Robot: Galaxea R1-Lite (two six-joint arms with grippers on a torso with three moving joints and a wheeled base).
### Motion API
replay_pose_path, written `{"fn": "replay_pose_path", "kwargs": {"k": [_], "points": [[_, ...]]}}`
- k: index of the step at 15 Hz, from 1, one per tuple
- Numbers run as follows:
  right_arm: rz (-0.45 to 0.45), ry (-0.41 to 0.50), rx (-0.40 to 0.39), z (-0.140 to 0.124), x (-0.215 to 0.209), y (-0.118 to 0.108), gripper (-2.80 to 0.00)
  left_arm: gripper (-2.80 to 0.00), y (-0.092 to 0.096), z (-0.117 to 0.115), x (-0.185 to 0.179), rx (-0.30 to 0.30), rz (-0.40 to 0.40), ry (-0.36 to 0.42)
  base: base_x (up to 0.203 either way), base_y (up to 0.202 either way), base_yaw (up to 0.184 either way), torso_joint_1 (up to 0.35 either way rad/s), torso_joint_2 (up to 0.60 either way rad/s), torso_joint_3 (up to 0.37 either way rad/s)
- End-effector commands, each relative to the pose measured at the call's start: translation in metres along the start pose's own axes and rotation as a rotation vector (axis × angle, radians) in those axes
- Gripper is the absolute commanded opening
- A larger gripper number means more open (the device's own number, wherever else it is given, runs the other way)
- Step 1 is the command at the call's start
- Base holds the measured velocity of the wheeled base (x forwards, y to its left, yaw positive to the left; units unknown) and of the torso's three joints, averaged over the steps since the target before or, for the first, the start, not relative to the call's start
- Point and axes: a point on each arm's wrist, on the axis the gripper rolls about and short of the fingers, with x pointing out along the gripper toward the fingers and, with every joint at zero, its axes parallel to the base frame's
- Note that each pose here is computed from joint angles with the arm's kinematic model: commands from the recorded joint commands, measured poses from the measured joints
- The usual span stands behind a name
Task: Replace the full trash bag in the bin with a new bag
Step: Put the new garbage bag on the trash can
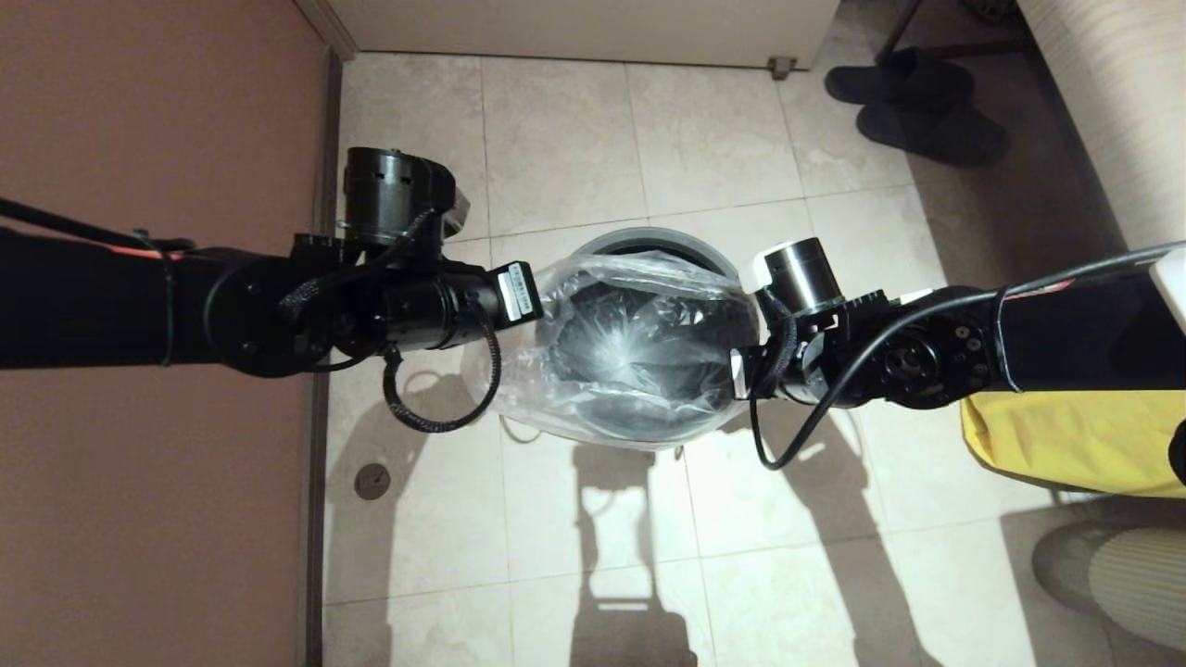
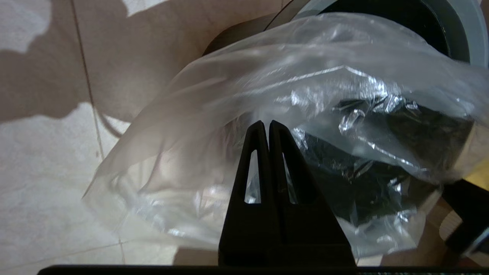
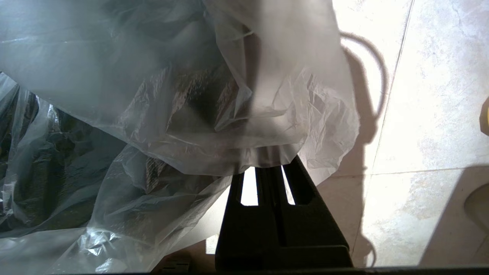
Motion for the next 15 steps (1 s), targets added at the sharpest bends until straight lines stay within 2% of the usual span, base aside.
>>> {"fn": "replay_pose_path", "kwargs": {"k": [1,4,6,8,11,15], "points": [[-0.001,-0.006,0.003,0.002,-0.002,-0.001,-2.80,-2.80,0.000,-0.007,0.026,0.001,0.012,0.024,0.000,0.000,0.000,0.000,0.00,0.000],[0.003,-0.004,-0.001,0.001,-0.003,0.001,-2.80,-2.80,0.006,0.003,0.048,0.007,0.028,-0.006,0.000,0.000,0.000,0.000,0.00,0.000],[0.002,0.001,-0.004,-0.001,-0.002,0.002,-2.80,-2.80,0.014,0.021,0.058,0.000,0.042,-0.064,0.000,0.000,0.000,0.000,0.00,0.000],[0.002,0.002,-0.012,-0.001,-0.001,0.002,-2.80,-2.80,0.021,0.033,0.059,-0.005,0.061,-0.071,0.000,0.000,0.000,0.000,0.00,0.000],[0.002,0.003,-0.018,-0.002,0.000,0.003,-2.80,-2.80,0.031,0.034,0.074,-0.011,0.086,-0.061,0.000,0.000,0.000,0.000,0.00,0.000],[0.002,0.001,-0.020,-0.002,0.000,0.003,-2.80,-2.80,0.032,0.029,0.086,-0.011,0.086,-0.050,0.000,0.000,0.000,0.000,0.00,0.000]]}}
